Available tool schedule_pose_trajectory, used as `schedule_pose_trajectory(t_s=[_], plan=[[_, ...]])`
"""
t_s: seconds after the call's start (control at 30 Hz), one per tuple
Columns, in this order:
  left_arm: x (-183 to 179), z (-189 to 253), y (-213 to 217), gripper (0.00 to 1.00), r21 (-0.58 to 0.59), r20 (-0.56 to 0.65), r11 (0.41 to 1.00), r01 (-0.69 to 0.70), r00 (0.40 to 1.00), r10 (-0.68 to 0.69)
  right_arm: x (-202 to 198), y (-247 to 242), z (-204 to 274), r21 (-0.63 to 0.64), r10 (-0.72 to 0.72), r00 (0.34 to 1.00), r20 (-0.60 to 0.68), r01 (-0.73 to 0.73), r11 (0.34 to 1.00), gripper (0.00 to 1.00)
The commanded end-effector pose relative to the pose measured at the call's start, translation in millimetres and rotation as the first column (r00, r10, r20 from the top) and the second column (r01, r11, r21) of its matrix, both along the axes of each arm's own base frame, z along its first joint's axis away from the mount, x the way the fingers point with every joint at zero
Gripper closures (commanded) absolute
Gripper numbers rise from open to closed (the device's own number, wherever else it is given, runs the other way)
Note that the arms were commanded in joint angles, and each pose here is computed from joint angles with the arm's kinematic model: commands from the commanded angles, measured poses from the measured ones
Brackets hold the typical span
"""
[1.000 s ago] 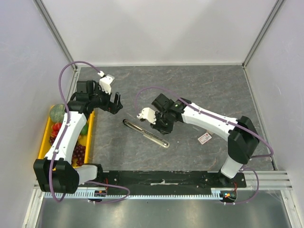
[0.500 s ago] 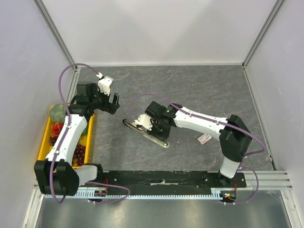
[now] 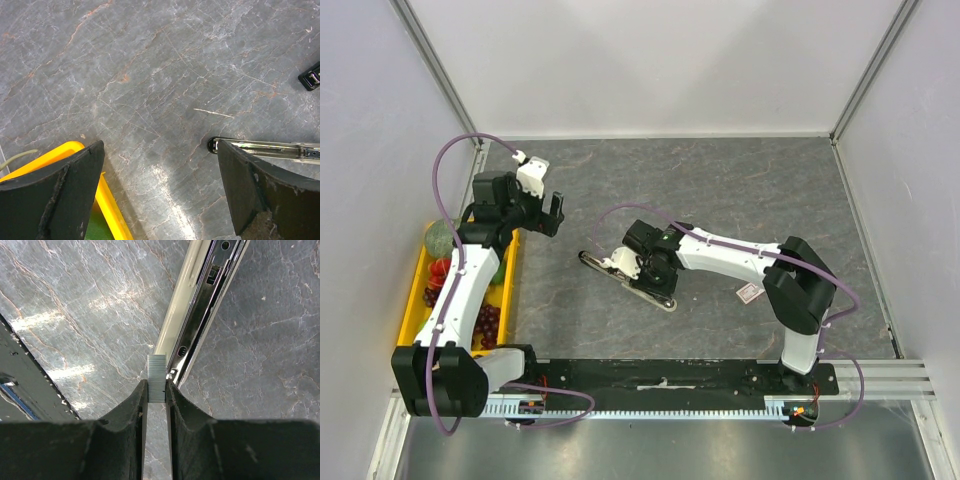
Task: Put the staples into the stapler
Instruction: Install the staple into the stapler.
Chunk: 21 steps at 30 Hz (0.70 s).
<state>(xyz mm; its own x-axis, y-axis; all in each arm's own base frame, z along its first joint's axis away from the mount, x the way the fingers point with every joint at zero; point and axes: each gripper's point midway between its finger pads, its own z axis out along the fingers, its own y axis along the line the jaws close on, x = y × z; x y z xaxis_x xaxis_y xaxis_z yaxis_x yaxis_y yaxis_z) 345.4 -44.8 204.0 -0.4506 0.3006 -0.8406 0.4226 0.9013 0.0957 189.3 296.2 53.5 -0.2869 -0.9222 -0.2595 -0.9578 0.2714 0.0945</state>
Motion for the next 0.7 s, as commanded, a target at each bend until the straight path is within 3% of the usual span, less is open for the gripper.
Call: schedule_pose_trajectory(t_s=[0.0, 0.67], plan=[[7.2, 6.4, -0.5, 0.0, -0.023, 0.042, 1.0, -0.004, 0.999, 0.005, 11.6, 7.8, 8.3, 0.032, -0.032, 0.999, 0.036, 0.031, 0.999, 0.74], [4.8, 1.5, -7.2, 0.0, -0.057, 0.032, 0.998, 0.016, 0.999, -0.014, 24.1, -8.3, 5.8, 0.018, -0.083, 0.996, 0.036, 0.082, 0.996, 0.75]])
